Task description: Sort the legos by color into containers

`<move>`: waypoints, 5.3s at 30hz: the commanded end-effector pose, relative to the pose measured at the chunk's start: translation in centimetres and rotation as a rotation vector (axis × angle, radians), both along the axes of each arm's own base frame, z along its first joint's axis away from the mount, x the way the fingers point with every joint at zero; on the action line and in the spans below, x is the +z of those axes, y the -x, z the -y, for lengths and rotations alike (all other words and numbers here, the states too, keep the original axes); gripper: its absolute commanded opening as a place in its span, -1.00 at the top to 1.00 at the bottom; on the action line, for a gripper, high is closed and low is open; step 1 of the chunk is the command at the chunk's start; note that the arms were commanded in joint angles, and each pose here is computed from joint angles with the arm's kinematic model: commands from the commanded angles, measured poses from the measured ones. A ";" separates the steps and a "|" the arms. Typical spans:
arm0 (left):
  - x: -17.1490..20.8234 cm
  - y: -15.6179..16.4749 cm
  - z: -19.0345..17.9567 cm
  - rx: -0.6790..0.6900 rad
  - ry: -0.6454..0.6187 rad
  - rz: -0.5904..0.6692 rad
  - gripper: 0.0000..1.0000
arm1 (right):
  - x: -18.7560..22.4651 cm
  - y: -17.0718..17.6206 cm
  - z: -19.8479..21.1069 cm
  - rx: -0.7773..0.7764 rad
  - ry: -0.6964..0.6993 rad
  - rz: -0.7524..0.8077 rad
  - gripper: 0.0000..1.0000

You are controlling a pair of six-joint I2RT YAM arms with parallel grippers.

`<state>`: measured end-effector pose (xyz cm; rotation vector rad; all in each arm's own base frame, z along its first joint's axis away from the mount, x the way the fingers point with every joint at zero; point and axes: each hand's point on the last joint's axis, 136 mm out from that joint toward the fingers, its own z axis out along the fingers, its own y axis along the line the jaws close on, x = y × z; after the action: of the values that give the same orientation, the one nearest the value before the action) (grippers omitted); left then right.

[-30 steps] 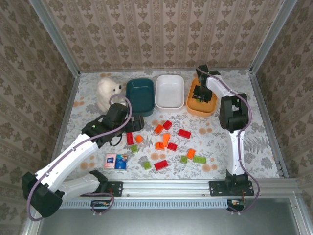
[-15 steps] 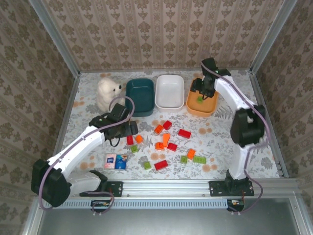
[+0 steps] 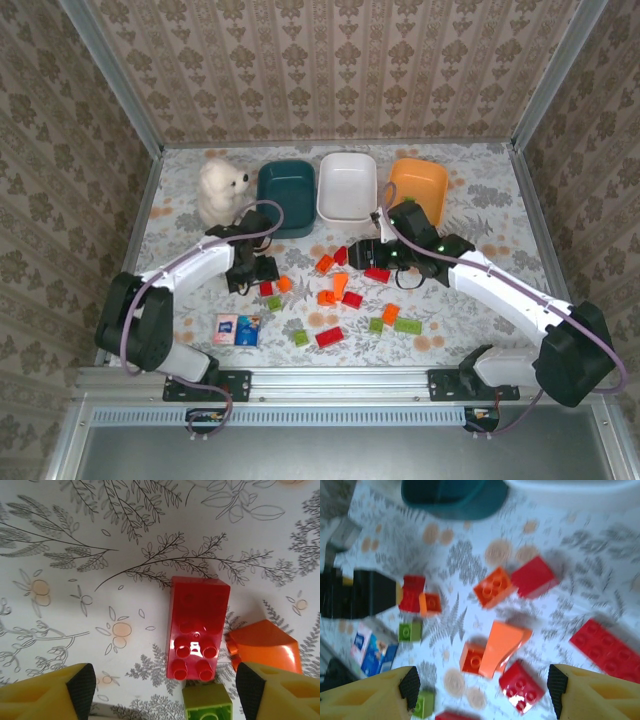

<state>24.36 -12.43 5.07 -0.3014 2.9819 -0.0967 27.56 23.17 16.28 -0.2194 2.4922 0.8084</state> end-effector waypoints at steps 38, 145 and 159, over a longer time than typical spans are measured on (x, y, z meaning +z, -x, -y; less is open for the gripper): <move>7.5 -7.8 2.4 -0.089 -0.039 0.256 0.42 | 6.6 -1.3 -3.2 0.059 -0.154 0.095 -0.43; 15.2 -2.0 7.6 -0.199 0.493 0.576 -0.68 | -3.1 -3.1 4.7 -0.400 0.410 -0.354 0.56; 17.7 -3.9 4.6 -0.089 0.448 0.607 -0.67 | -4.7 -22.8 0.4 -0.387 0.308 -0.148 0.57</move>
<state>28.64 -17.80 21.88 -0.1058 2.3442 -0.7462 47.95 23.00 12.12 0.2667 2.6900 0.2996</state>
